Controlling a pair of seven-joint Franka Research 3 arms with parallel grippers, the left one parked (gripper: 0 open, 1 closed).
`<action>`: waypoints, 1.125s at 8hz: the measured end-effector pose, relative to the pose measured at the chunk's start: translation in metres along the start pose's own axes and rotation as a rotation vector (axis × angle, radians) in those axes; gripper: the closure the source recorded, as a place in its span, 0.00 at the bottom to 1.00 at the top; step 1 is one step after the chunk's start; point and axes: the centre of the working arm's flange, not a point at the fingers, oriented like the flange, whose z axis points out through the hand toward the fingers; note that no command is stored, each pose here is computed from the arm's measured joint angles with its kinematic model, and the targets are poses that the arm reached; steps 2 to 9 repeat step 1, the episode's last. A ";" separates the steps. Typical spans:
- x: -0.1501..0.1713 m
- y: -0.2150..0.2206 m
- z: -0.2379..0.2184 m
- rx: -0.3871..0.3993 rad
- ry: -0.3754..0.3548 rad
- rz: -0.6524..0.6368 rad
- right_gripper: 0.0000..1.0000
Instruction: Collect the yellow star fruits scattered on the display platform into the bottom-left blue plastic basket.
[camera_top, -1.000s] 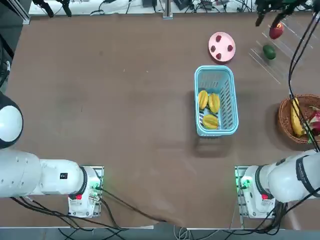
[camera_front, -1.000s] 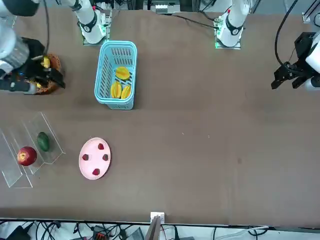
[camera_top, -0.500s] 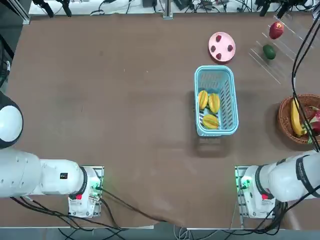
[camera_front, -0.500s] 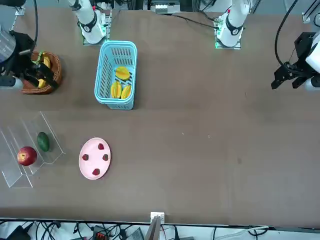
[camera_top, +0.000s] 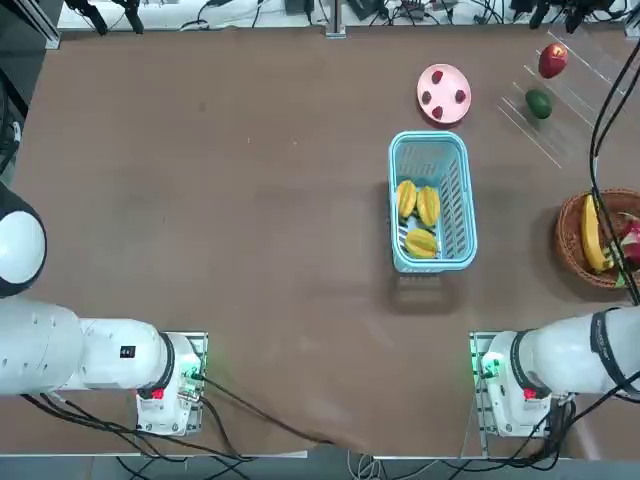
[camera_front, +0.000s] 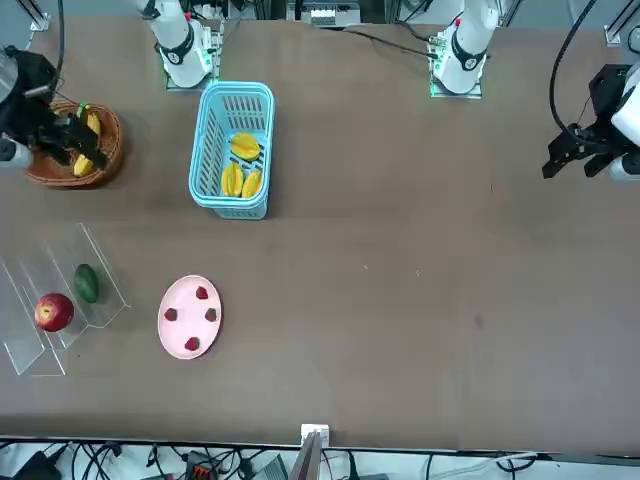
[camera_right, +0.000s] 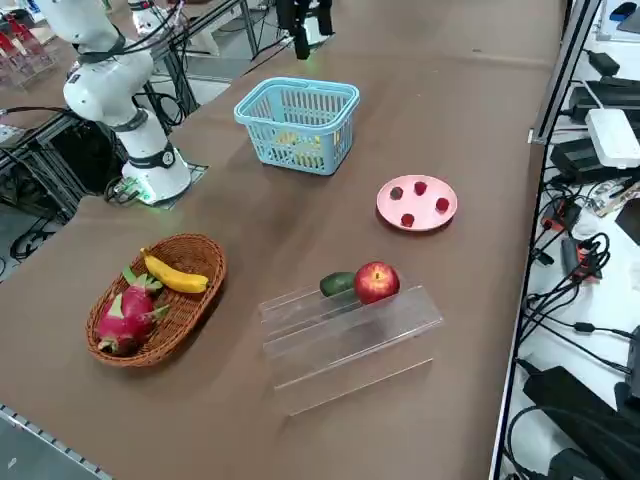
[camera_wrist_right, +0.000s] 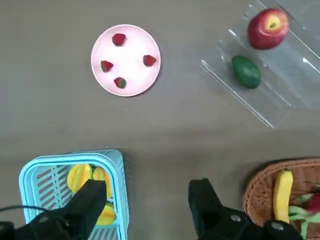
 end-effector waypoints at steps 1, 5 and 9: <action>0.000 0.003 -0.001 0.000 0.000 -0.008 0.00; 0.000 0.003 -0.001 0.000 0.000 -0.008 0.00; 0.000 0.003 -0.001 0.000 0.000 -0.008 0.00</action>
